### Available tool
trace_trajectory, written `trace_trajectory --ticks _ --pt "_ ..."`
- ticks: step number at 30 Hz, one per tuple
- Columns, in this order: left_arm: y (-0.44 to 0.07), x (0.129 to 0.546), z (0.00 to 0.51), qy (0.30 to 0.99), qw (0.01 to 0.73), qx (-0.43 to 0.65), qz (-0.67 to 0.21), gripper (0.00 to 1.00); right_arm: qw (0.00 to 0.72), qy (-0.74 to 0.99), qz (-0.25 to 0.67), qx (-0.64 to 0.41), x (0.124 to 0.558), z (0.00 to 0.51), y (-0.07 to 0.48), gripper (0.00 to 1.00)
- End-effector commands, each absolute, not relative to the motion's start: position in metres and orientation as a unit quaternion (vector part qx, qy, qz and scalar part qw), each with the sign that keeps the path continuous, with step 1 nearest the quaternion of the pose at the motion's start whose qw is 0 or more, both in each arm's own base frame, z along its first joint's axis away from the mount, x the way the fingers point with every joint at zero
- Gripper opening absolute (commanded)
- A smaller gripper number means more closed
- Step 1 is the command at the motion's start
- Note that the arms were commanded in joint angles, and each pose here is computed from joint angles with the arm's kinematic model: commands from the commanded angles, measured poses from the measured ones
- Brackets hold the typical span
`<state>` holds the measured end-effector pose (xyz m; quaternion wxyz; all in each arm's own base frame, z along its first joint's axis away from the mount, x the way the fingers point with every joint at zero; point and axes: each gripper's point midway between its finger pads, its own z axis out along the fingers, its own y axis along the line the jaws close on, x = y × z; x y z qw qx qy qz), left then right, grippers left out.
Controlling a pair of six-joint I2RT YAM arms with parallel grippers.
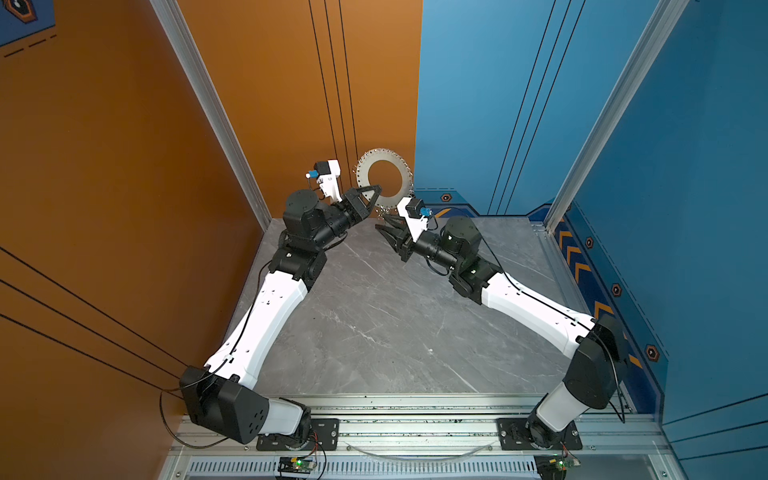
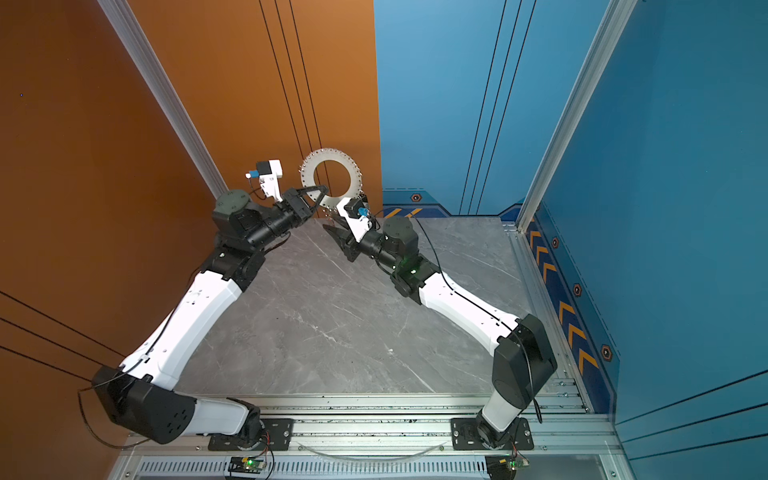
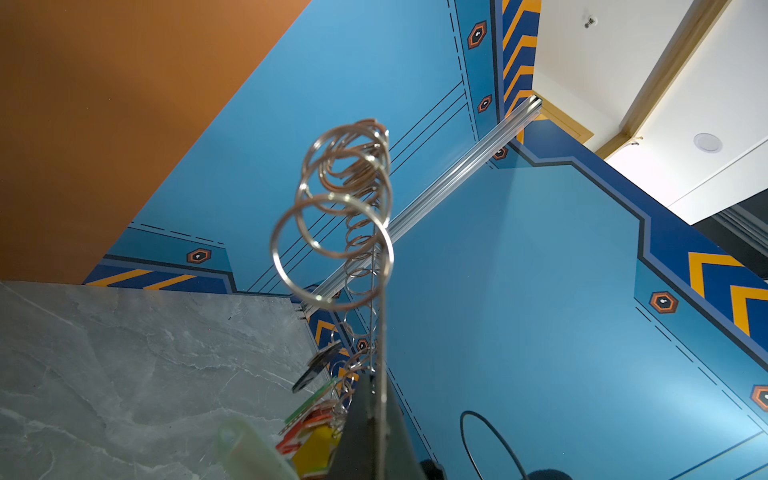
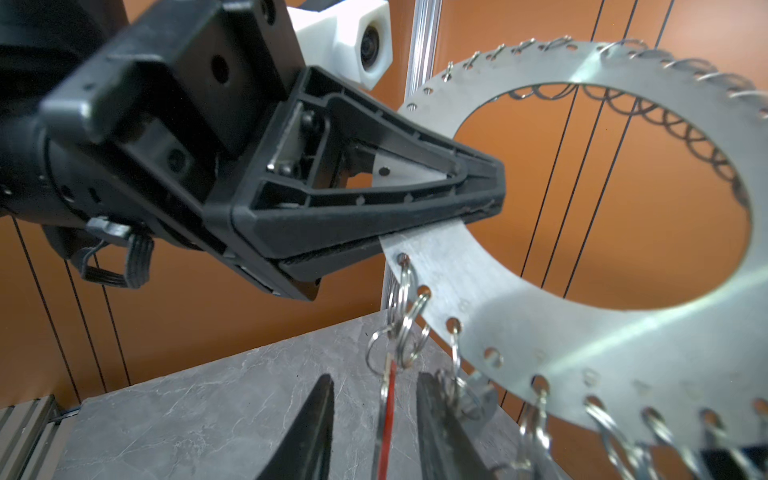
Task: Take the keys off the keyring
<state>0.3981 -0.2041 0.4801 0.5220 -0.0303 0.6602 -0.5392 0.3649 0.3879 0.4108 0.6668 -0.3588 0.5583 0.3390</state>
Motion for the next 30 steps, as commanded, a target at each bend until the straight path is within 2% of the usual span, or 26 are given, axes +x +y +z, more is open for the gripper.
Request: trace_trajectory --ticks 1,14,24,30 --pt "-0.199 0.379 0.517 0.619 0.564 -0.005 -0.546 0.00 0.660 0.553 0.360 -0.359 0.364 0.421 0.392 0.34" --pt "-0.201 0.383 0.512 0.625 0.564 -0.007 -0.540 0.00 0.651 0.558 0.376 -0.351 0.368 0.417 0.399 0.24" --pt "-0.190 0.388 0.503 0.636 0.576 -0.027 -0.513 0.00 0.643 0.565 0.380 -0.350 0.365 0.415 0.396 0.02" --pt "-0.174 0.398 0.480 0.658 0.581 -0.070 -0.475 0.00 0.650 0.573 0.359 -0.346 0.359 0.420 0.382 0.01"
